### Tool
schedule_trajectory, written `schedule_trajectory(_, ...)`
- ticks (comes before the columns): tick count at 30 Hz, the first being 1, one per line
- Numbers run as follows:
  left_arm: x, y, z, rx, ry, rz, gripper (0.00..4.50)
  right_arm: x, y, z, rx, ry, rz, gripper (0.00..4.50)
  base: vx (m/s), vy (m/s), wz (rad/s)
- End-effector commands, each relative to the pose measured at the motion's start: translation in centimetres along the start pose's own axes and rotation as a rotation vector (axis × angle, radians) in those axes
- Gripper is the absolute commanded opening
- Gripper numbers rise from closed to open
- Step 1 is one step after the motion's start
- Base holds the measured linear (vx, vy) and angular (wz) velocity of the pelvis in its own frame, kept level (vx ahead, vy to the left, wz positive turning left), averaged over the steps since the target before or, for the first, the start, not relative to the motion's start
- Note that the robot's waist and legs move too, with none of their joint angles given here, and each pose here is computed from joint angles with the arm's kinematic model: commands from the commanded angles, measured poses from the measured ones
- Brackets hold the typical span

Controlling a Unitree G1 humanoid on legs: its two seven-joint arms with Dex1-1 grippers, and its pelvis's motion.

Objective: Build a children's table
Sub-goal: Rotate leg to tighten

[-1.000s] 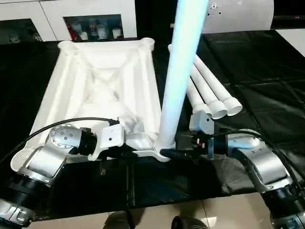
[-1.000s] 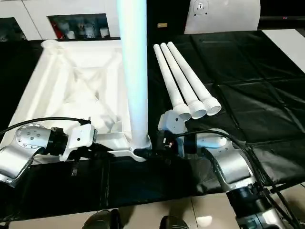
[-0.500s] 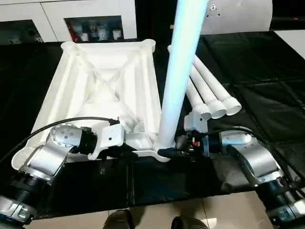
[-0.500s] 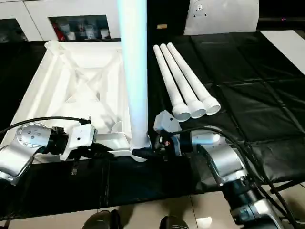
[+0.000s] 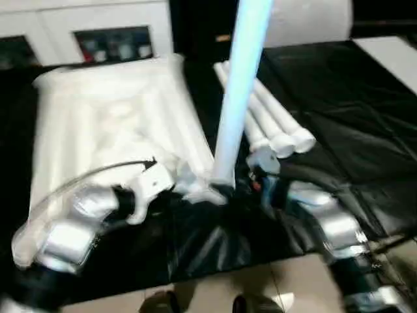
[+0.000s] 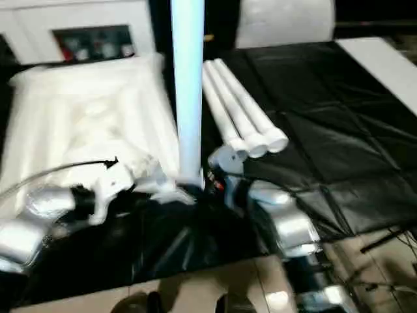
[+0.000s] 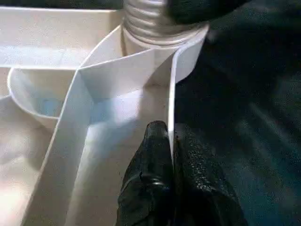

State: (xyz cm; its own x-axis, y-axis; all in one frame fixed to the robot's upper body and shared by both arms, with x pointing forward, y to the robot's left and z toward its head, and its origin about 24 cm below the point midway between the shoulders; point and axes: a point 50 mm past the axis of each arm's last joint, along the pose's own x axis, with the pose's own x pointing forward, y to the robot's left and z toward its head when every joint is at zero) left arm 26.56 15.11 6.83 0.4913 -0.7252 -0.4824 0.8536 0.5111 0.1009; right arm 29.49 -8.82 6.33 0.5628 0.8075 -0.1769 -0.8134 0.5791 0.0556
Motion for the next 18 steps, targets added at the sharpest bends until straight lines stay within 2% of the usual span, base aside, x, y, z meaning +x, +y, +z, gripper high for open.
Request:
schedule_trajectory(1,1.5,-1.0,1.6,-0.055,-0.068,0.069,0.0,2.9,2.5,-1.2,0.099,0.044,0.029,2.72,0.0,0.0,0.0)
schedule_trajectory(3,2.8,-1.7,3.0,-0.086,-0.1,0.124,0.0,4.7,2.8,-0.4,0.162,0.016,-0.048,2.72,0.0,0.0,0.0)
schedule_trajectory(5,3.4,-2.1,4.1,-0.111,-0.116,0.152,0.0,5.6,3.0,0.0,0.197,0.014,-0.091,2.72,0.0,0.0,0.0)
schedule_trajectory(7,4.1,-2.3,4.8,-0.089,-0.107,0.176,0.0,6.3,3.2,0.4,0.164,0.024,-0.126,2.72,0.0,0.0,0.0)
schedule_trajectory(9,4.2,-2.3,4.8,-0.078,-0.097,0.18,0.0,6.3,3.3,0.4,0.17,0.02,-0.116,2.72,0.058,-0.009,0.03)
schedule_trajectory(10,4.1,-2.2,4.7,-0.055,-0.085,0.183,0.0,6.2,3.3,0.3,0.168,0.018,-0.116,3.07,0.056,-0.01,0.01)
schedule_trajectory(12,4.0,-2.0,4.4,-0.031,-0.057,0.185,0.0,6.0,3.2,0.1,0.159,0.02,-0.127,3.44,0.0,0.0,0.0)
schedule_trajectory(18,2.9,-0.6,3.2,0.007,0.007,0.214,0.0,4.8,1.8,0.0,0.119,0.001,-0.199,3.91,0.0,0.0,0.0)
